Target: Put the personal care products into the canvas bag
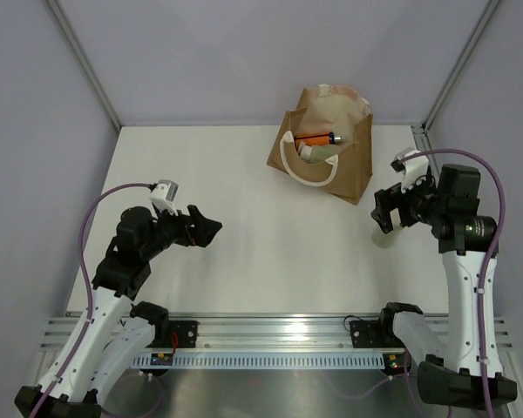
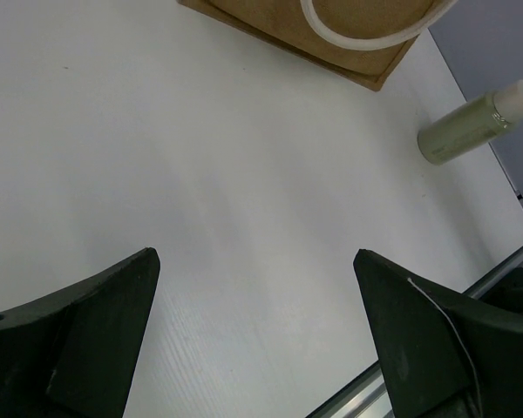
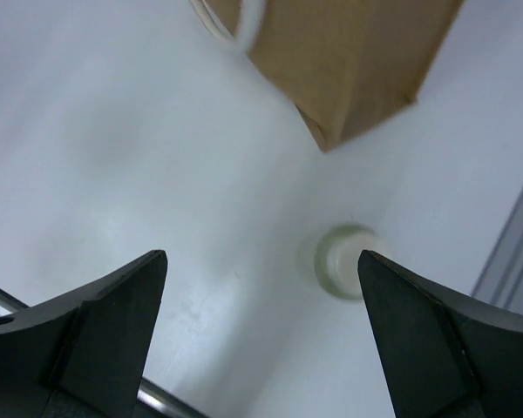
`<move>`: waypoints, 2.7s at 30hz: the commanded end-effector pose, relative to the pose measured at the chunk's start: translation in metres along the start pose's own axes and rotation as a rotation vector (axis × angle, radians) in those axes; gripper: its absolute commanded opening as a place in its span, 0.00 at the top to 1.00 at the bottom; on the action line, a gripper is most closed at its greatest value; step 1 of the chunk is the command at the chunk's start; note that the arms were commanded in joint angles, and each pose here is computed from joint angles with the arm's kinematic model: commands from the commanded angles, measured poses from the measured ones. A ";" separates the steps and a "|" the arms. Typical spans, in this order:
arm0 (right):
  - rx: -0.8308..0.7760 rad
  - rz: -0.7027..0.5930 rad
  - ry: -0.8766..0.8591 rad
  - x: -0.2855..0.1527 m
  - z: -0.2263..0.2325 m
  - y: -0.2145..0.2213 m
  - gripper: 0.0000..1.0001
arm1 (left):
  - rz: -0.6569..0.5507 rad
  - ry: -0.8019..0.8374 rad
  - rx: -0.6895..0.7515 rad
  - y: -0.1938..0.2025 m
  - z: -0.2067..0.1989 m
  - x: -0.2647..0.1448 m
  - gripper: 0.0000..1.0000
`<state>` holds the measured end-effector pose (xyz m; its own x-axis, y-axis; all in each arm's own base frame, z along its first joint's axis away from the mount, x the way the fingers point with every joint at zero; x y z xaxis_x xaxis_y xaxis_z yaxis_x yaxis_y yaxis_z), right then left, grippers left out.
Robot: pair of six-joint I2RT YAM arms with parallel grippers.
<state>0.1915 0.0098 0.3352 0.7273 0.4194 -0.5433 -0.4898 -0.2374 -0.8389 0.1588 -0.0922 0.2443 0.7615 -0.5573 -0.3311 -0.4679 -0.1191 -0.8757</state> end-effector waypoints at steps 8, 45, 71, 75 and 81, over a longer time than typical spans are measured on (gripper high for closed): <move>0.208 0.317 0.303 0.029 -0.042 0.069 0.00 | -0.038 0.110 0.038 0.004 -0.010 -0.012 0.01; 0.403 0.325 0.290 0.101 -0.067 0.096 0.85 | -0.020 0.175 0.041 0.021 -0.011 -0.012 0.01; 0.316 -0.114 -0.278 0.041 -0.031 -0.118 1.00 | -0.043 0.233 0.060 0.018 -0.017 -0.016 0.01; 0.265 -0.232 -0.297 0.048 -0.028 -0.167 1.00 | -0.050 0.235 0.061 0.017 -0.016 -0.015 0.01; 0.214 -0.213 -0.150 0.130 -0.041 -0.200 1.00 | -0.040 0.220 0.049 0.018 -0.016 -0.015 0.01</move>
<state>0.3611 0.0582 0.4264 0.6866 0.6149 -0.3880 -0.5275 0.0542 -0.8478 0.1316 -0.0973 0.2331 0.6656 -0.7012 -0.2554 -0.4479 -0.1017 -0.8883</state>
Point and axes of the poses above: each gripper's point midway between its finger pads, its own x axis out along the fingers, its own z axis along the line the jaws close on, y = z × x, the point moved 9 cm from there along -x, back along the fingers, and after that the axes turned 6 degrees about x, right-handed, at the moved point
